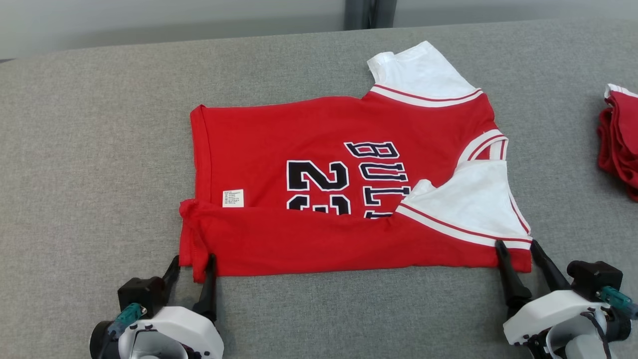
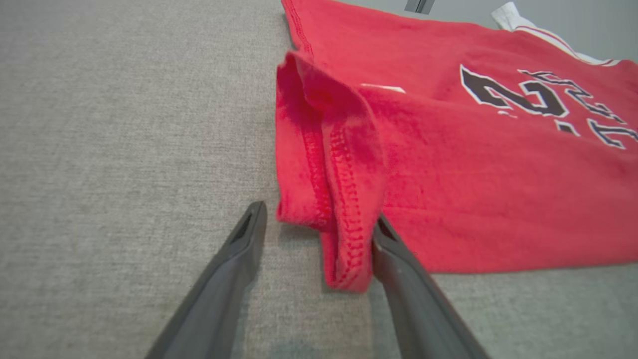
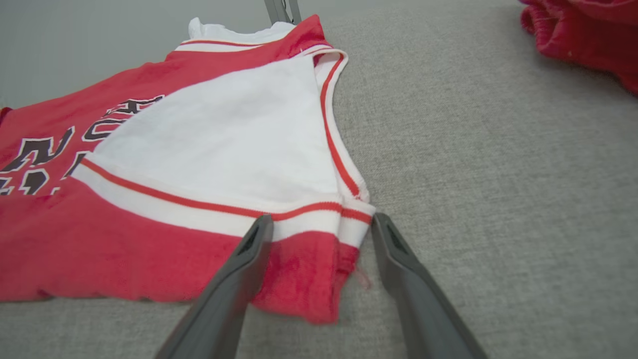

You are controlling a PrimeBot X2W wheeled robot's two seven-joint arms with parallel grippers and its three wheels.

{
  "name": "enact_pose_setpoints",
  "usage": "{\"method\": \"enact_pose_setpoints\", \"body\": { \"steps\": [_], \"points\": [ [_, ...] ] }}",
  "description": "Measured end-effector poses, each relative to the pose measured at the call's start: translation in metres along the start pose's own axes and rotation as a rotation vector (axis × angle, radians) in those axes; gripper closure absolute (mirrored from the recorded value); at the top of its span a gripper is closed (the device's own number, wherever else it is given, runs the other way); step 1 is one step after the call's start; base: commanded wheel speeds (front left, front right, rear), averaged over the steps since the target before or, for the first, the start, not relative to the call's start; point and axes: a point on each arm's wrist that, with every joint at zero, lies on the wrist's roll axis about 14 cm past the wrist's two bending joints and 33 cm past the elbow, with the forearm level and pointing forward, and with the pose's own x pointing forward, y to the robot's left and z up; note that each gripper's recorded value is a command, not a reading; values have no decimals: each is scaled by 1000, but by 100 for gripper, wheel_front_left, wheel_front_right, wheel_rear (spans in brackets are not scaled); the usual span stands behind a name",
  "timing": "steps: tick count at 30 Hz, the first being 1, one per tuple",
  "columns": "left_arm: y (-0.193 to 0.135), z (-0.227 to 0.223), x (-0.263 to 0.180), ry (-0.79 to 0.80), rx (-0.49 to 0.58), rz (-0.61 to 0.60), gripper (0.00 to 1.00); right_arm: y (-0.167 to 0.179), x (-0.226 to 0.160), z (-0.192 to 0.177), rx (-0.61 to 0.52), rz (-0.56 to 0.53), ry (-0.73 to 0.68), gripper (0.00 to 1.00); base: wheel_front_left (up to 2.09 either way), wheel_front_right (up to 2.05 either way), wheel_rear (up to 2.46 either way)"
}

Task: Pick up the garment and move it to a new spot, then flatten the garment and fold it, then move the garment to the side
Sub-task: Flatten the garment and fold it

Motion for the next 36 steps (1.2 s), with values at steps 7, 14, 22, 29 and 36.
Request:
{"method": "enact_pose_setpoints", "body": {
  "steps": [7, 14, 22, 29, 36],
  "points": [
    [-1, -2, 2, 7, -10, -11, 100, 3, 5, -4, 33, 7, 15, 100, 0, 0, 0],
    [2, 5, -2, -25, -8, -8, 100, 5, 3, 1, 54, 27, 4, 100, 0, 0, 0],
    [8, -4, -39, -15, -41, 27, 100, 3, -32, -5, 65, 29, 0, 100, 0, 0, 0],
    [4, -23, -71, 41, -81, 37, 100, 5, -64, -17, 91, 16, 26, 100, 0, 0, 0],
    [1, -30, -79, 75, -84, 38, 0, 10, -76, -23, 103, 12, 58, 0, 0, 0, 0]
  ]
}}
